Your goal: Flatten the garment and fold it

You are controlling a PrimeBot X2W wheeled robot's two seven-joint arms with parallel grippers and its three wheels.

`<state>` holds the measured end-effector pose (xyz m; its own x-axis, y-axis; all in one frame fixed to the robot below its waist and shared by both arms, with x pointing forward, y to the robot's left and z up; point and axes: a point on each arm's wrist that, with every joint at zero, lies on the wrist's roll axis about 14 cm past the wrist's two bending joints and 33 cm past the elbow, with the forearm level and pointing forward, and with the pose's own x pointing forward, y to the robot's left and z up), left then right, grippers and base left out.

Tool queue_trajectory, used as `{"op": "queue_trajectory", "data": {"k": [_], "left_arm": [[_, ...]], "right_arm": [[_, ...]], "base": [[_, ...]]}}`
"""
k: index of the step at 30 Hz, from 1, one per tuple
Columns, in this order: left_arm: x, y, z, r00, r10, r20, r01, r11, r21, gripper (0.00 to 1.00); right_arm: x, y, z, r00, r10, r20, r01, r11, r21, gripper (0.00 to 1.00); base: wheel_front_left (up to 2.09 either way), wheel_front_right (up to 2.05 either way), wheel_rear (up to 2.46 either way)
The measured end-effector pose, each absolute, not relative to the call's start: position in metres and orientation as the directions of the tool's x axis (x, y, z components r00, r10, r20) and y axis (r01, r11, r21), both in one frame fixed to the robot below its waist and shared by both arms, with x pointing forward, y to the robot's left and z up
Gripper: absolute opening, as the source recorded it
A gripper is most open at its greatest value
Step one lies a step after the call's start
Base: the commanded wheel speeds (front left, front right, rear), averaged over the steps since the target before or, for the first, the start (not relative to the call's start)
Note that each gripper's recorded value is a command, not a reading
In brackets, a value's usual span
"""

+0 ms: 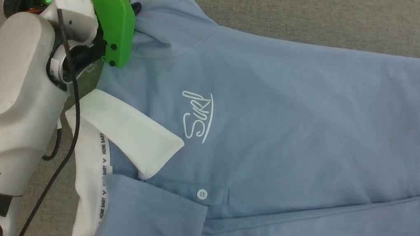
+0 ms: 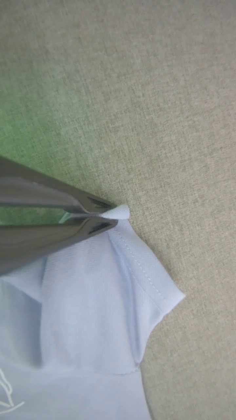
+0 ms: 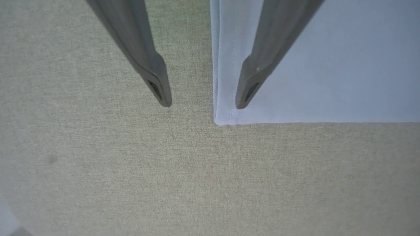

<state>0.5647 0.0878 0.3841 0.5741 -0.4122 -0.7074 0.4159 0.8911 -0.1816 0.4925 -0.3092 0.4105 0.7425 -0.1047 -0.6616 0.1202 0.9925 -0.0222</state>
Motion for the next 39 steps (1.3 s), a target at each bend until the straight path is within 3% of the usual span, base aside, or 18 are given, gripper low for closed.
{"op": "queue_trajectory", "data": {"k": [6,10,11,12,13,19,26,32,39], "left_arm": [[0.566,0.089,0.381,0.578,-0.411,-0.705,0.412,0.893,-0.183,0.0],[0.566,0.091,0.381,0.578,-0.408,-0.706,0.408,0.894,-0.183,0.0],[0.566,0.091,0.381,0.578,-0.408,-0.706,0.407,0.895,-0.183,0.0],[0.567,0.091,0.381,0.581,-0.409,-0.704,0.406,0.895,-0.185,0.0],[0.567,0.091,0.382,0.584,-0.41,-0.701,0.404,0.895,-0.187,0.0],[0.571,0.092,0.39,0.623,-0.425,-0.657,0.402,0.894,-0.197,0.0],[0.569,0.089,0.427,0.719,-0.479,-0.503,0.403,0.878,-0.259,0.0],[0.546,0.085,0.479,0.79,-0.53,-0.309,0.446,0.842,-0.303,0.0],[0.484,0.086,0.507,0.798,-0.559,-0.225,0.465,0.809,-0.361,0.0]], "right_arm": [[0.492,-0.299,0.383,0.658,-0.072,-0.75,0.103,0.995,-0.005,1.0],[0.496,-0.296,0.38,0.65,-0.061,-0.758,0.099,0.995,0.004,1.0],[0.497,-0.295,0.379,0.649,-0.059,-0.759,0.098,0.995,0.006,0.52],[0.499,-0.294,0.379,0.652,-0.054,-0.757,0.097,0.995,0.013,0.38],[0.5,-0.293,0.379,0.655,-0.051,-0.754,0.099,0.995,0.019,0.0],[0.507,-0.287,0.385,0.69,-0.039,-0.723,0.08,0.997,0.022,0.0],[0.511,-0.284,0.415,0.794,-0.019,-0.608,0.081,0.994,0.074,0.0],[0.484,-0.283,0.432,0.832,-0.011,-0.555,0.095,0.988,0.123,0.0],[0.441,-0.287,0.455,0.871,-0.027,-0.491,0.137,0.972,0.19,0.0]], "base": [[0.0,0.0,0.0],[0.0,0.0,0.0],[0.0,0.0,0.0],[0.0,0.0,0.0],[0.0,0.0,0.0],[0.0,0.0,0.0],[0.0,0.0,0.0],[0.0,0.0,0.0],[0.0,0.0,0.0]]}}
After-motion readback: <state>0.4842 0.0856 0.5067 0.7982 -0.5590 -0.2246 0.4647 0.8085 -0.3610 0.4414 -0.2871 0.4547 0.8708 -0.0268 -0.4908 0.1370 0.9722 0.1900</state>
